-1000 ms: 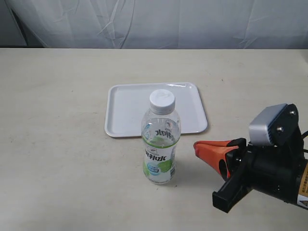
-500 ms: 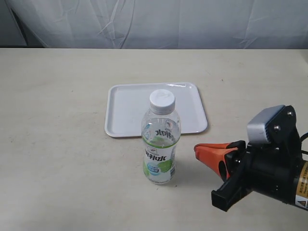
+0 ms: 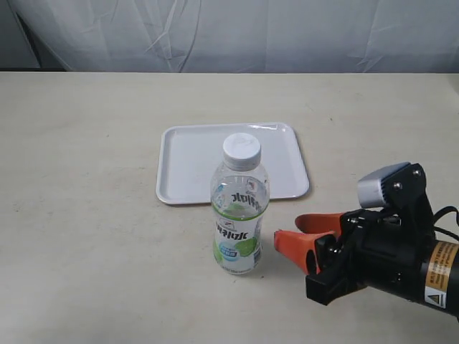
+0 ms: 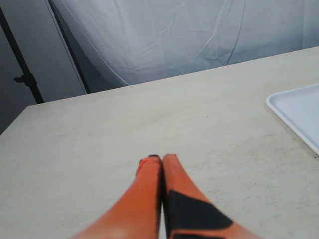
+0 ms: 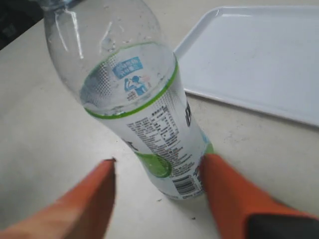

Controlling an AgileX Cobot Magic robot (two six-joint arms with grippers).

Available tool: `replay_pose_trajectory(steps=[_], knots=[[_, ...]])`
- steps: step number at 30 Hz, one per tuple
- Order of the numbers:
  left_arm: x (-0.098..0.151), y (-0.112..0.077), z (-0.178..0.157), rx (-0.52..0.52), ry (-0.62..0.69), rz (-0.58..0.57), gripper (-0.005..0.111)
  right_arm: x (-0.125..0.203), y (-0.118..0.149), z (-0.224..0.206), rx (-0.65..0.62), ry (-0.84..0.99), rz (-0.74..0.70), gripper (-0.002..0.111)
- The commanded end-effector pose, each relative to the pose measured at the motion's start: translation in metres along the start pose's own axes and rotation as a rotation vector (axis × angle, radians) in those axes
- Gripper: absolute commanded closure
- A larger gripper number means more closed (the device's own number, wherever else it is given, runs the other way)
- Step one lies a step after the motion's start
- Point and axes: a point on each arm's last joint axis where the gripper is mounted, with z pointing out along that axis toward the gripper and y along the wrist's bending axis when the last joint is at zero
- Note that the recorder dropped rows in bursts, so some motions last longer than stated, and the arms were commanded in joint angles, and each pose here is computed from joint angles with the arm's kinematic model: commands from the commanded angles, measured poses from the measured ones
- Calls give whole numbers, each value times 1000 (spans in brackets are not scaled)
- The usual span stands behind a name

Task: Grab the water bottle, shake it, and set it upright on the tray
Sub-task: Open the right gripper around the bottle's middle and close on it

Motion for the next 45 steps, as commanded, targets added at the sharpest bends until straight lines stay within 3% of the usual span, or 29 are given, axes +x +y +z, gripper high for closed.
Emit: replay_pose_trajectory(steps=[1,10,17,30,45], knots=[[0,0,0,-1,-14,-5,106,-2,1,2,-17,-37,31,17],[0,0,0,-1,-14,-5,106,-19,3,8,-49,-105,17,14],[0,0,0,-1,-14,-5,106,-37,4,15,-51,-126,-95,14],[0,0,0,-1,-14,-5,106,-41,14,22,-154,-58,-355,14],[0,0,0,-1,-14,-5,106,-35,-7,73,-141,66,-304,14]])
